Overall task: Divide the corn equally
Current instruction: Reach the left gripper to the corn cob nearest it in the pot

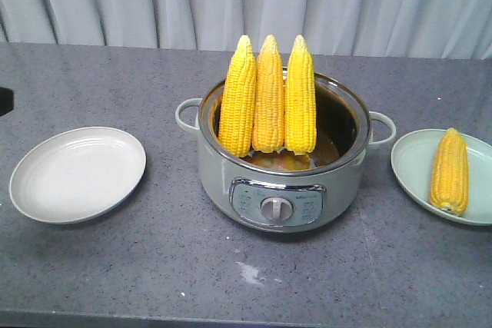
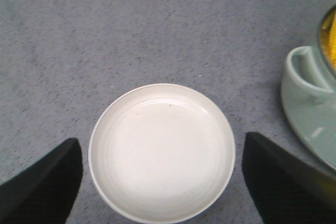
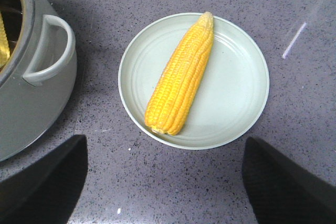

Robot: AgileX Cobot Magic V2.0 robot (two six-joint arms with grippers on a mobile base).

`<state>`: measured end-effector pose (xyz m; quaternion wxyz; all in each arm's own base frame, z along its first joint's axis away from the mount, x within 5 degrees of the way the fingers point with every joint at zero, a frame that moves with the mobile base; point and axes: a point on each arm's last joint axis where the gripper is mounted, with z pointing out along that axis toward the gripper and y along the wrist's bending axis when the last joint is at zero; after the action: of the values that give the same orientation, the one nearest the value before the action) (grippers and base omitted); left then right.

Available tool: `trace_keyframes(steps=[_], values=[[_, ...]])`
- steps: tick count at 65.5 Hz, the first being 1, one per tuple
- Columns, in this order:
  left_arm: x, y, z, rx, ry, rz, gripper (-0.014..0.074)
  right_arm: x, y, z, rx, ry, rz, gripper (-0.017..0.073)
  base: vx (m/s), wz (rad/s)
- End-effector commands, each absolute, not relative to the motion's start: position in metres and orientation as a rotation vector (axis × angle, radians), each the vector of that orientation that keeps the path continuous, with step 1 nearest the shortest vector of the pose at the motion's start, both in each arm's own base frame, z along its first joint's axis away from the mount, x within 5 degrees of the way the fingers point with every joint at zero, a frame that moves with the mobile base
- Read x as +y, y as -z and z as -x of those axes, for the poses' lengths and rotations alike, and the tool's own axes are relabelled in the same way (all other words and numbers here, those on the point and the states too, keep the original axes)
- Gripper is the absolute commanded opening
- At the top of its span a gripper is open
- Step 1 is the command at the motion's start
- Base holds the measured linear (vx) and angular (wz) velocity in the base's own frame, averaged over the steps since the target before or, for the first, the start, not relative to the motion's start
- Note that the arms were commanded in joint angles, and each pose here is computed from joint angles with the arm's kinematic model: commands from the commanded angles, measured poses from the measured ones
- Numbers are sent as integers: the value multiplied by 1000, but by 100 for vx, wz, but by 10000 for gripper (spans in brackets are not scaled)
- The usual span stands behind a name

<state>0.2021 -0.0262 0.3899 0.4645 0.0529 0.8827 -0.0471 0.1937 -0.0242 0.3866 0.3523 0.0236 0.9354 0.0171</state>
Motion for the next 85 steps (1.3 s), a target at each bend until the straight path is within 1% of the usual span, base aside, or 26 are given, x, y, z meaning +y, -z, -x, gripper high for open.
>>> trace_keyframes(steps=[1, 10, 23, 32, 45, 65, 85], values=[[-42, -414, -219, 2049, 195, -179, 587, -25, -400, -193, 2323, -25, -50, 584, 0, 0], [-68, -422, -250, 2047, 248, -290, 587, -25, -400, -193, 2326, -27, -50, 580, 0, 0], [-116, -418, -298, 2073, 300, -432, 587, -24, -400, -193, 2330, -29, -51, 580, 0, 0], [-144, -415, -323, 2083, 328, -491, 587, -24, -400, -193, 2332, -30, -52, 580, 0, 0], [-174, -412, -350, 2076, 356, -544, 587, -24, -400, -193, 2333, -30, -53, 580, 0, 0], [-210, -394, -376, 2114, 376, -618, 587, -23, -400, -193, 2329, -53, -57, 580, 0, 0], [-222, -375, -397, 2118, 376, -618, 587, -23, -400, -193, 2329, -56, -57, 580, 0, 0]])
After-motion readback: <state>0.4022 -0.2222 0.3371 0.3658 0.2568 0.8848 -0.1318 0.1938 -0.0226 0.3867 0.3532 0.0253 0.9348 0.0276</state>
